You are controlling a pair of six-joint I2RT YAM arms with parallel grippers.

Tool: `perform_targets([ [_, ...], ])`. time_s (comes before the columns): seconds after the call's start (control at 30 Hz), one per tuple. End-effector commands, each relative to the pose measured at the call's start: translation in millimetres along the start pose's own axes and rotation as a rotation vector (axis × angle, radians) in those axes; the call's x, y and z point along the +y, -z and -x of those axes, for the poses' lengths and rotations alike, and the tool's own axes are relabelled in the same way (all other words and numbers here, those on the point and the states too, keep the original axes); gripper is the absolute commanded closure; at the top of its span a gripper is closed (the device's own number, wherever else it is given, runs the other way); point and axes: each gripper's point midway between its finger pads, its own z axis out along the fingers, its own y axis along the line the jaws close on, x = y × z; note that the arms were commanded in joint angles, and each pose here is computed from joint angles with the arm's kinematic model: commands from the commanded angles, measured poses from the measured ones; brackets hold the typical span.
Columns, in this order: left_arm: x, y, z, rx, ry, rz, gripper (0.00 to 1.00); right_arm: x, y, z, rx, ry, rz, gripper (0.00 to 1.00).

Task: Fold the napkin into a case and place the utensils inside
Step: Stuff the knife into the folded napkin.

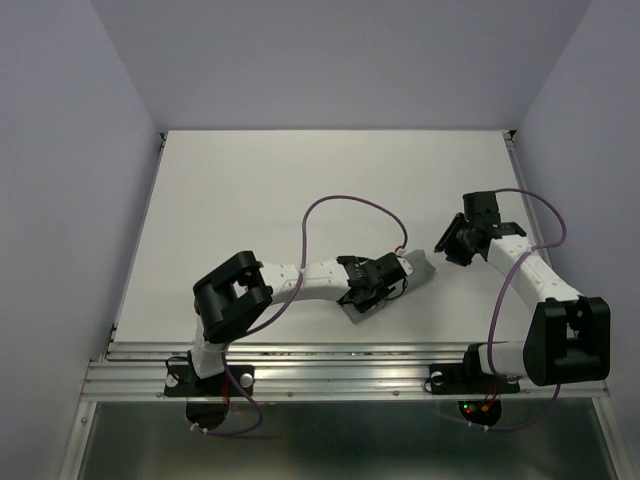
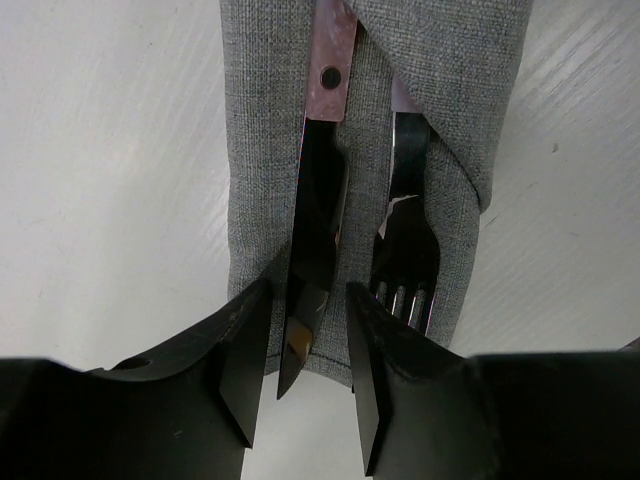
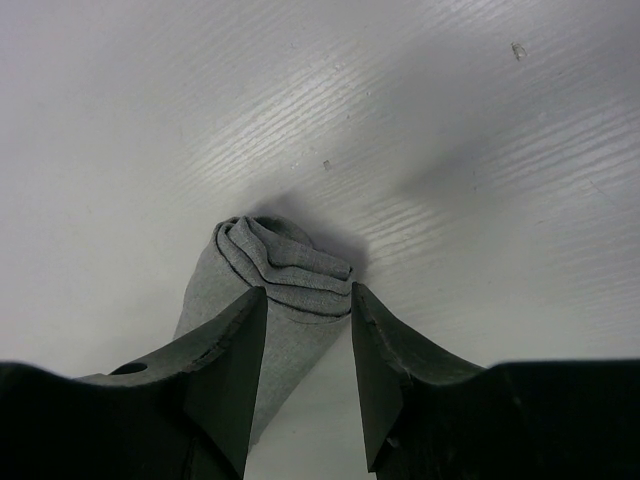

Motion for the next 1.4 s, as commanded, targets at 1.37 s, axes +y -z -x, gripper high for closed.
perform_targets([
  [1.37, -3.2, -15.1, 39.8, -0.06, -0.052, -0.033, 0.7, -12.0, -12.1, -5.8, -0.001, 0.002, -0.045, 0.55],
])
